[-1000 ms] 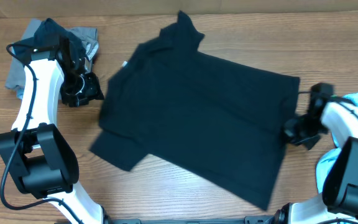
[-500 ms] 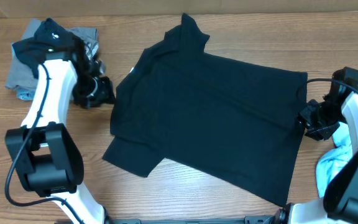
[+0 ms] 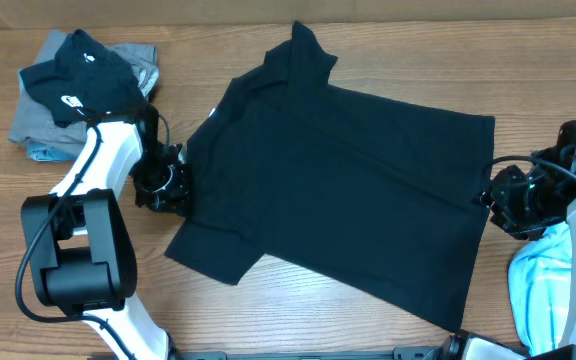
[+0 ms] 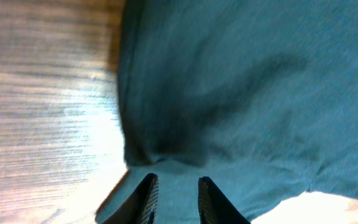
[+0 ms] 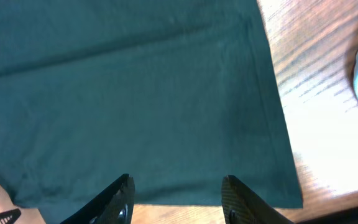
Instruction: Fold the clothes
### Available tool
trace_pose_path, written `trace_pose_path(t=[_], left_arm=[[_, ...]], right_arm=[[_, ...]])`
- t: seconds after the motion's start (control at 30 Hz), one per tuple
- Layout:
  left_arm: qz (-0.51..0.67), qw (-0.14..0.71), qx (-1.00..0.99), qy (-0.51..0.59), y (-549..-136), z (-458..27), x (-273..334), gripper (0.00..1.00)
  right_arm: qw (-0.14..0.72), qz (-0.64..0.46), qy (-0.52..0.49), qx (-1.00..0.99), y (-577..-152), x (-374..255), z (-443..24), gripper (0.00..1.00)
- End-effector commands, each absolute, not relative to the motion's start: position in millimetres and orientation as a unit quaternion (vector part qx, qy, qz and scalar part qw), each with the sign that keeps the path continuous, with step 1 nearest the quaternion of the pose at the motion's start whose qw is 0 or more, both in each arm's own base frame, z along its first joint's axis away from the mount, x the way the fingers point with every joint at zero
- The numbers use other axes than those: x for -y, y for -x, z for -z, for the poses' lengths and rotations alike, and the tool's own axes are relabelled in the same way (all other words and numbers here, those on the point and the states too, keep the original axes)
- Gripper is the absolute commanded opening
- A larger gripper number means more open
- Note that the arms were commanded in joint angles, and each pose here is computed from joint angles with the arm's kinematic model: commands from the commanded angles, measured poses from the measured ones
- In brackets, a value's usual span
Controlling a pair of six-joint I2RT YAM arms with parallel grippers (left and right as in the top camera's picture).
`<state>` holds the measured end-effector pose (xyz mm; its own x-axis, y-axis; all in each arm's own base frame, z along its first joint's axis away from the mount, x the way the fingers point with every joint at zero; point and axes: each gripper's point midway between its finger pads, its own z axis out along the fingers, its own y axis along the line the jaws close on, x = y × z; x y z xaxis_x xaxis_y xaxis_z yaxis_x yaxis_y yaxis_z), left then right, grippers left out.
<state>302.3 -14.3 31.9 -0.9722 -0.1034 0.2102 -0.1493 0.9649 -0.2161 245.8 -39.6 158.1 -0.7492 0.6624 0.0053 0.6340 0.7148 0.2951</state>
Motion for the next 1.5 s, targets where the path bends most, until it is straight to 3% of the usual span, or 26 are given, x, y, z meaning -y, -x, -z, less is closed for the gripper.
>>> trace_pose_path(t=[0.0, 0.1, 0.4, 0.43, 0.47, 0.53, 0.57, 0.7, 1.1, 1.33, 1.37, 1.47], left_arm=[[-0.114, 0.100, 0.986, -0.066, -295, -43, 12, 0.22], [-0.113, 0.116, 0.984, -0.068, -280, -38, 13, 0.26], [-0.133, 0.137, 0.979, -0.075, -248, 3, 23, 0.48], [-0.132, 0.136, 0.979, -0.075, -247, 6, 23, 0.46], [-0.132, 0.136, 0.979, -0.075, -245, 8, 23, 0.38], [-0.131, 0.136, 0.979, -0.079, -245, 9, 24, 0.10], [-0.131, 0.136, 0.978, -0.083, -245, 9, 24, 0.04], [-0.165, 0.138, 0.973, -0.090, -250, -2, 34, 0.04], [-0.177, 0.064, 0.978, -0.086, -275, -52, 30, 0.04], [-0.177, 0.061, 0.979, -0.085, -276, -52, 31, 0.04], [-0.177, 0.058, 0.979, -0.084, -277, -52, 31, 0.04], [-0.177, 0.054, 0.979, -0.083, -279, -52, 30, 0.04]], right_arm=[[0.055, -0.151, -0.341, -0.926, -245, 34, -168, 0.49], [0.042, -0.151, -0.347, -0.925, -239, 32, -167, 0.49], [0.008, -0.151, -0.354, -0.923, -226, 28, -140, 0.65], [0.003, -0.151, -0.357, -0.922, -224, 27, -135, 0.65], [-0.004, -0.150, -0.365, -0.919, -222, 26, -129, 0.65], [-0.015, -0.150, -0.375, -0.915, -217, 24, -118, 0.65], [-0.020, -0.150, -0.380, -0.912, -215, 24, -113, 0.66], [-0.034, -0.139, -0.413, -0.900, -206, 24, -85, 0.70], [-0.134, -0.125, -0.509, -0.841, -149, 1, -30, 0.68], [-0.162, -0.094, -0.563, -0.805, -123, -3, -7, 0.43], [-0.164, -0.094, -0.563, -0.805, -121, -4, -7, 0.36], [-0.174, -0.091, -0.563, -0.803, -116, -6, -7, 0.33]])
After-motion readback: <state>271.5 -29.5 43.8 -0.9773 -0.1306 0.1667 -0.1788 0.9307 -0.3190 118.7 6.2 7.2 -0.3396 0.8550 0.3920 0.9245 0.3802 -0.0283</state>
